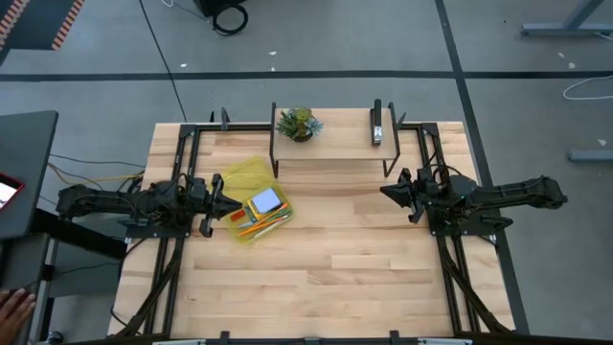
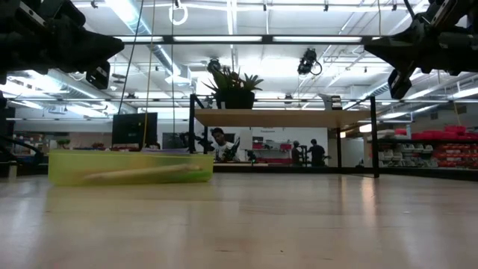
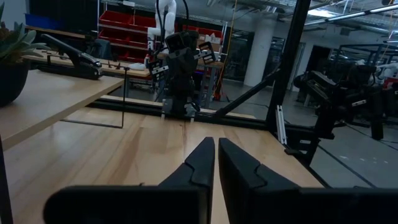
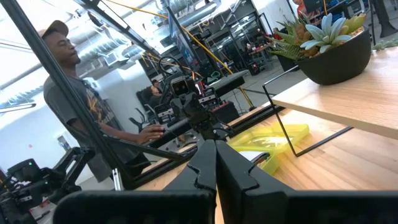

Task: Pack school essentials
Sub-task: Return to Home Position

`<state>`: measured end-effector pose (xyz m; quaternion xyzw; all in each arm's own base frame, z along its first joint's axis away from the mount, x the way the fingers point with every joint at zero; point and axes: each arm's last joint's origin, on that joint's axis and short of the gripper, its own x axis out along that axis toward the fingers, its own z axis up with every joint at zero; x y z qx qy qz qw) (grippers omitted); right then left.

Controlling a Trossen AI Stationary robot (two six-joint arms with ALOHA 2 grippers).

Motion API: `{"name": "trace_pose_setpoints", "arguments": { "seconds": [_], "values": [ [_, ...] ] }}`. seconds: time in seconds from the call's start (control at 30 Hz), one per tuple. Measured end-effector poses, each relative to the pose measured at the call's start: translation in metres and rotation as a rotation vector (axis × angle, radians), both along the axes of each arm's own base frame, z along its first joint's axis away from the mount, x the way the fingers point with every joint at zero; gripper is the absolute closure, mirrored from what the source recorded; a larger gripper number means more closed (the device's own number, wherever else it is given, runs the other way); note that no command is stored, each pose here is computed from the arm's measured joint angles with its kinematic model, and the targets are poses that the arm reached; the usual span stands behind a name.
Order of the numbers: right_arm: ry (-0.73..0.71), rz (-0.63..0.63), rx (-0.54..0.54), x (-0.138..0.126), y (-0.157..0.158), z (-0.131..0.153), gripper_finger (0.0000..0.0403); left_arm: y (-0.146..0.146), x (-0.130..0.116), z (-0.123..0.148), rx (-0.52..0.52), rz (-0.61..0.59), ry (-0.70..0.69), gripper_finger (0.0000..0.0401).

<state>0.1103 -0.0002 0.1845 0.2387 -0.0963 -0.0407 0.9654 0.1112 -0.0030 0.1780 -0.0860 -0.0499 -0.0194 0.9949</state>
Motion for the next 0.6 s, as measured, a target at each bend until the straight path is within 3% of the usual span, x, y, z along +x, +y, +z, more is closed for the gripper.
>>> {"name": "trace_pose_setpoints", "arguments": {
  "seconds": [0.6],
  "values": [
    [0.0, 0.0, 0.0, 0.0, 0.0, 0.0, 0.0393, 0.0, 0.0, 0.0, 0.0, 0.0, 0.0, 0.0369]
  ]
}}
